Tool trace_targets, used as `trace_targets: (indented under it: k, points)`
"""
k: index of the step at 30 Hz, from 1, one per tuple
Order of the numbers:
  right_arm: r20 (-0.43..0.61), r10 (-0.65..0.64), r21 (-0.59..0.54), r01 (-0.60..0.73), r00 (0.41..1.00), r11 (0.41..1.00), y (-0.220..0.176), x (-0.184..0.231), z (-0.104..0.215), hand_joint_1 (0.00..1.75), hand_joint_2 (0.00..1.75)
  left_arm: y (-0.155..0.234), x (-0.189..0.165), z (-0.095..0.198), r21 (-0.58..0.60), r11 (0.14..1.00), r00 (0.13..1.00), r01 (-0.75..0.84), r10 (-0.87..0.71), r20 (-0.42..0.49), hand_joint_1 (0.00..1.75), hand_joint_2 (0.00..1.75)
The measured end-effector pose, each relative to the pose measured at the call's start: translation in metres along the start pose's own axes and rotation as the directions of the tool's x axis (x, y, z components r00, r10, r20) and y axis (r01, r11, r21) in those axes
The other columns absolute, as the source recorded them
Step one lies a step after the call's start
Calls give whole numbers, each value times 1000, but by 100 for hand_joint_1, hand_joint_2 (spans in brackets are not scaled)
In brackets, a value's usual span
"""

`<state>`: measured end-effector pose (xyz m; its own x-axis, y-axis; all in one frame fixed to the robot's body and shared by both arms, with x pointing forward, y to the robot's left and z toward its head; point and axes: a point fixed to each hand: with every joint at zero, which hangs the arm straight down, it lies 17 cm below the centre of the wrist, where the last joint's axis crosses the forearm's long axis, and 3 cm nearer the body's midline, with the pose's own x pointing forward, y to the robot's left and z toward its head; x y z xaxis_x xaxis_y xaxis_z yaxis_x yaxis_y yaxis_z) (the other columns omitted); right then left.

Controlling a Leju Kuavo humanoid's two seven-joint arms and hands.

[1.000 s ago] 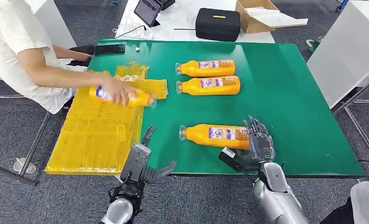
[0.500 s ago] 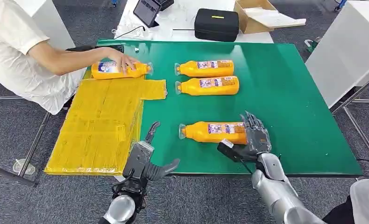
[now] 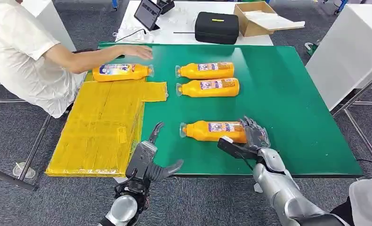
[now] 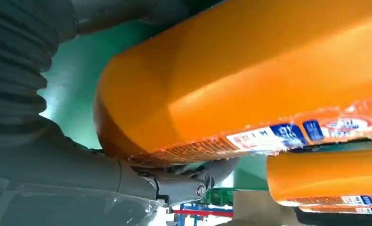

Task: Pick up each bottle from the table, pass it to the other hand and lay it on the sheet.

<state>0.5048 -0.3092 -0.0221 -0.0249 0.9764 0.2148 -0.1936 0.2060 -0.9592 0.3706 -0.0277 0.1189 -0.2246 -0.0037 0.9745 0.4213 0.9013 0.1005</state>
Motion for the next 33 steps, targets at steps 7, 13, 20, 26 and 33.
trace_targets:
  k: [7, 13, 20, 26, 33]
  points:
    - [-7, 4, 26, -4, 1000, 1000, 2, -3, -2, 175, 175, -2, -1, 0, -6, 1000, 1000, -7, 7, -3, 0, 175]
    - [18, 10, 60, -11, 1000, 998, 7, 1, -2, 175, 175, -2, 1, -2, -10, 1000, 1000, -8, 8, 2, 0, 175]
    - [26, 12, 64, -14, 1000, 998, 7, 3, -2, 175, 175, -2, 2, -3, -12, 1000, 1000, -10, 10, 6, 0, 175]
    - [100, -132, 41, 129, 986, 991, 5, 19, 1, 175, 175, 0, 7, -4, 1, 999, 998, -52, 52, 25, 0, 175]
    - [215, -541, -79, 567, 813, 820, -8, 55, 20, 175, 175, 10, 1, 4, 64, 923, 925, -380, 381, -5, 0, 175]
